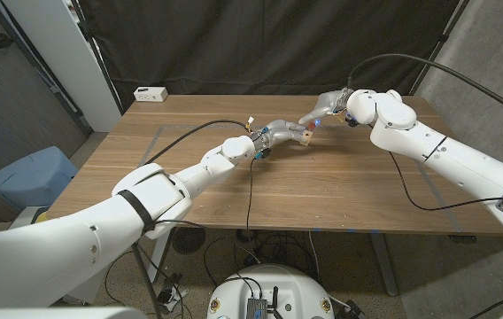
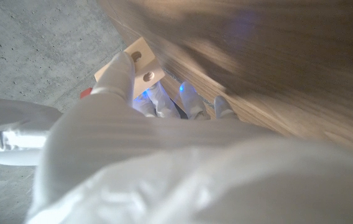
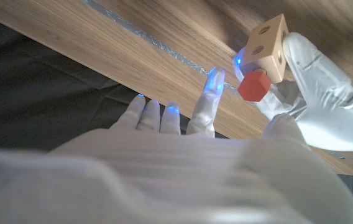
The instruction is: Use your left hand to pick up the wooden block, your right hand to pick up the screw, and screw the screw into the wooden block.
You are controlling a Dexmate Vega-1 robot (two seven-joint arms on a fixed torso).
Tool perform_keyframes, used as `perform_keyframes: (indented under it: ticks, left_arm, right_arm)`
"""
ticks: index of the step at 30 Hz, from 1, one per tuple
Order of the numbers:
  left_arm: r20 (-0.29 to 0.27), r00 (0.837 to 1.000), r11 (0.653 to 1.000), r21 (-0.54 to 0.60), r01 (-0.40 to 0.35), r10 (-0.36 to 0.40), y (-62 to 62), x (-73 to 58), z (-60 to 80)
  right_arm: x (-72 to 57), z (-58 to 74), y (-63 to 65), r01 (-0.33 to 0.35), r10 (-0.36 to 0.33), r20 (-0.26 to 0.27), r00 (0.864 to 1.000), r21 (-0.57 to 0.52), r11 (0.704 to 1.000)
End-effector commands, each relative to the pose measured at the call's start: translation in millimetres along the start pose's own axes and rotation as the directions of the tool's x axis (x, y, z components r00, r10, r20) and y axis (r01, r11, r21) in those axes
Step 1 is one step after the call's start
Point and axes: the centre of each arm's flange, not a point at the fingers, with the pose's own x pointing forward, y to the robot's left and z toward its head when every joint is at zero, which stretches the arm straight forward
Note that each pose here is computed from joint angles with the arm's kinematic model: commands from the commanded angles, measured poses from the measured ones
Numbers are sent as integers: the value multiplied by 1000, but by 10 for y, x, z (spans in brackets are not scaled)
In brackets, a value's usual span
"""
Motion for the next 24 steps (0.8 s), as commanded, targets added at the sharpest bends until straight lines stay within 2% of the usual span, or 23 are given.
perform_keyframes:
  ticks: [1,6,15,24]
  left_arm:
    - [-1,1000,1000,4,2,-2,1,3,10]
    - [-3,1000,1000,2,5,-5,-11,12,9]
    - [-4,1000,1000,4,5,-5,-11,17,9]
    - [-8,1000,1000,-1,6,-6,-14,17,1]
  right_arm:
    - [-92,-62,-49,-7,4,50,999,60,998]
    - [-133,-68,-91,-41,35,88,996,63,997]
    - [-150,-96,-122,-125,109,165,980,85,989]
    - [-145,-106,-105,-158,144,179,973,66,985]
